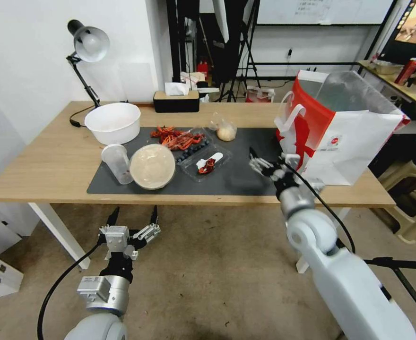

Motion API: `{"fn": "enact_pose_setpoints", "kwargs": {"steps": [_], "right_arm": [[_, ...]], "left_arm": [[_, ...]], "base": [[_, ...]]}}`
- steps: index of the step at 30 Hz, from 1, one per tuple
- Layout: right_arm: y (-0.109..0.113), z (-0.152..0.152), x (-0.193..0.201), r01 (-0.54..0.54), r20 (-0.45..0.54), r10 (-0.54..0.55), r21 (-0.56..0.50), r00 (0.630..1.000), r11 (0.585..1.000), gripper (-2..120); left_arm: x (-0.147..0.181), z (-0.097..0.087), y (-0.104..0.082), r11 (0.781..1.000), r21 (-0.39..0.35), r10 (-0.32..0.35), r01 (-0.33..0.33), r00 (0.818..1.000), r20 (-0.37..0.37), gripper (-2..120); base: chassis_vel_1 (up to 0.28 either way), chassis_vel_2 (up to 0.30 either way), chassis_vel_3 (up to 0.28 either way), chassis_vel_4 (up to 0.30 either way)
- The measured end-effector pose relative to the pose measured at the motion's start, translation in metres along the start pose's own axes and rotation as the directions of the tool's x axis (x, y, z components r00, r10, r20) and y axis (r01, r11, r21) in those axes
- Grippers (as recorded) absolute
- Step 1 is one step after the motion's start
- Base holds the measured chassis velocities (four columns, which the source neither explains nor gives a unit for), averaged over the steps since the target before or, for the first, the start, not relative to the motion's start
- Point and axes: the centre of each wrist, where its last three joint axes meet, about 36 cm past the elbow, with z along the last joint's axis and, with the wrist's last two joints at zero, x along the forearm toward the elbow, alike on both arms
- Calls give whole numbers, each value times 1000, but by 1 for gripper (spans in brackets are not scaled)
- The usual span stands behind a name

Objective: Pick up the trash from the table and place it into the takeout bag.

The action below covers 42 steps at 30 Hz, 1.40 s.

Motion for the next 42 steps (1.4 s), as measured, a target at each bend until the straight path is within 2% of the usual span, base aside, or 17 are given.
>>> {"fn": "enact_pose_setpoints", "kwargs": {"steps": [4, 8, 9, 12, 22, 33, 42], "right_arm": [[2, -2, -22, -1, -11, 1, 6, 1000, 1000, 100], [9, -11, -72, -12, -39, 12, 4, 999, 1000, 100], [9, -11, -72, -12, -39, 12, 4, 999, 1000, 100], [12, -9, -104, -30, -84, 30, 1, 996, 1000, 100], [25, -9, -163, -29, -138, 32, 30, 990, 999, 100], [40, 0, -197, -19, -181, 29, 52, 983, 998, 100], [56, 23, -213, -16, -241, 37, 87, 970, 996, 99]], "left_arm": [[-1, 1, 0, 1000, -1, -1, 1, 1000, 0, 100], [-1, 3, 1, 1000, -2, -2, 2, 1000, -6, 100], [-1, 3, 1, 1000, -2, -2, 2, 1000, -6, 100], [-1, 5, 1, 1000, -3, -3, 3, 1000, -10, 100], [-2, 5, 3, 1000, -6, -8, 8, 1000, -10, 100], [-1, 6, 4, 1000, -7, -14, 13, 1000, -14, 100], [0, 8, 5, 1000, -10, -18, 18, 1000, -12, 100]], "base": [[0, 0, 0, 0], [0, 0, 0, 0], [0, 0, 0, 0], [0, 0, 0, 0], [0, 0, 0, 0], [0, 0, 0, 0], [0, 0, 0, 0]]}}
